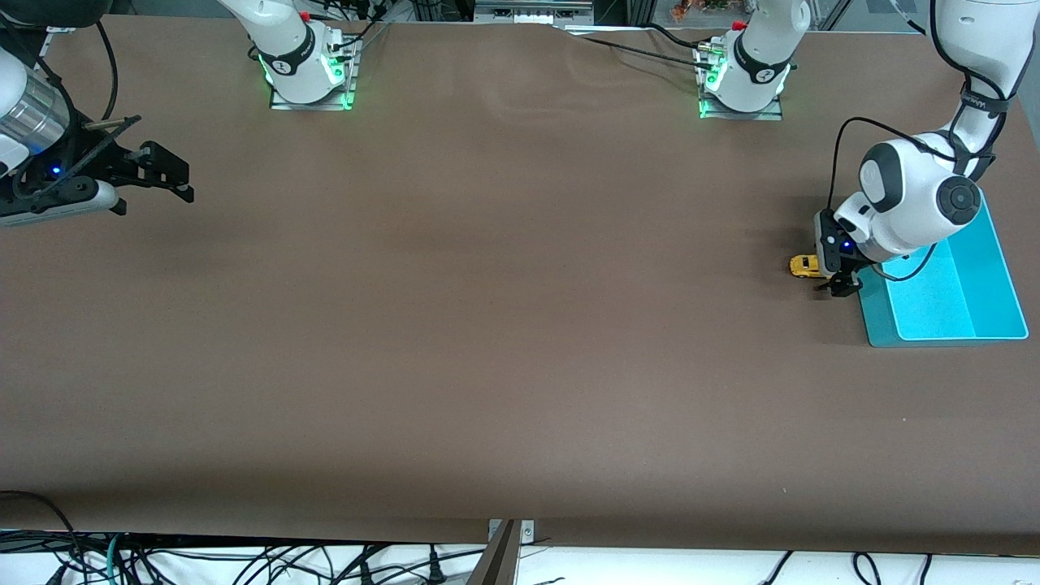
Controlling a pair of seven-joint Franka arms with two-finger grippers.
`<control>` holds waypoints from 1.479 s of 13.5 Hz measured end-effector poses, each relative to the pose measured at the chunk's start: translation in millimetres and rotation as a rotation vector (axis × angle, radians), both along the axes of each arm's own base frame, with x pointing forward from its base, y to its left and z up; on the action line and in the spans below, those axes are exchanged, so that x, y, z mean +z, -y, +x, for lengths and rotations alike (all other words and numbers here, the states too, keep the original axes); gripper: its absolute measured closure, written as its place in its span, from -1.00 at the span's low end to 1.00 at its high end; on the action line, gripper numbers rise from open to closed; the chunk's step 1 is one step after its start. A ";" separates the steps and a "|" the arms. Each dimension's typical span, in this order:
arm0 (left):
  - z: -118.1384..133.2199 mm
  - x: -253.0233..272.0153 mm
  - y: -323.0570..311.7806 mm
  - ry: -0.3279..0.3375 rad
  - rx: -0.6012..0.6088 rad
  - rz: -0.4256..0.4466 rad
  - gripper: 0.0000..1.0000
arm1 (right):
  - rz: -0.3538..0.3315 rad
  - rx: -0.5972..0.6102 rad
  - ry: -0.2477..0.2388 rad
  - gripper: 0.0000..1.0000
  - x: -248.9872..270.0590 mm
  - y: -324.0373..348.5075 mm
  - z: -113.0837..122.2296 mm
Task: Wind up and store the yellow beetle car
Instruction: 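Grasp the yellow car with the left gripper and lift it, then lower the car into the turquoise tray and open the left gripper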
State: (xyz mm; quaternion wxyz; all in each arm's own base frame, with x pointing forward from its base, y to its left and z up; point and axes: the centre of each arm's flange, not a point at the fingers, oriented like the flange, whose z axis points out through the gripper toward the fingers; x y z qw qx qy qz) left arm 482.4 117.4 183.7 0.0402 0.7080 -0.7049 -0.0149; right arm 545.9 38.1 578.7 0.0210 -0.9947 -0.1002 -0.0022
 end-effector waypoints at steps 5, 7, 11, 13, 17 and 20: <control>0.5 1.1 -1.0 0.001 -0.002 -0.005 0.07 | -0.001 0.002 0.000 -1.00 0.9 -1.2 -0.1; 9.5 12.5 10.1 -0.016 -0.023 -0.018 0.09 | 0.000 0.001 0.004 -1.00 3.1 -0.2 0.1; 67.1 107.9 33.1 -0.117 -0.032 -0.053 0.09 | 0.000 -0.004 0.008 -1.00 6.1 2.7 0.0; 86.1 161.9 23.6 -0.189 -0.007 -0.042 0.09 | 0.000 -0.005 0.009 -1.00 6.9 2.8 0.0; 71.3 187.8 -73.8 -0.287 0.070 0.041 0.09 | 0.000 -0.005 0.002 -1.00 6.1 3.2 -0.5; 44.4 123.0 -168.8 -0.298 0.071 -0.016 0.09 | 0.000 -0.010 0.000 -1.00 6.0 5.9 -0.6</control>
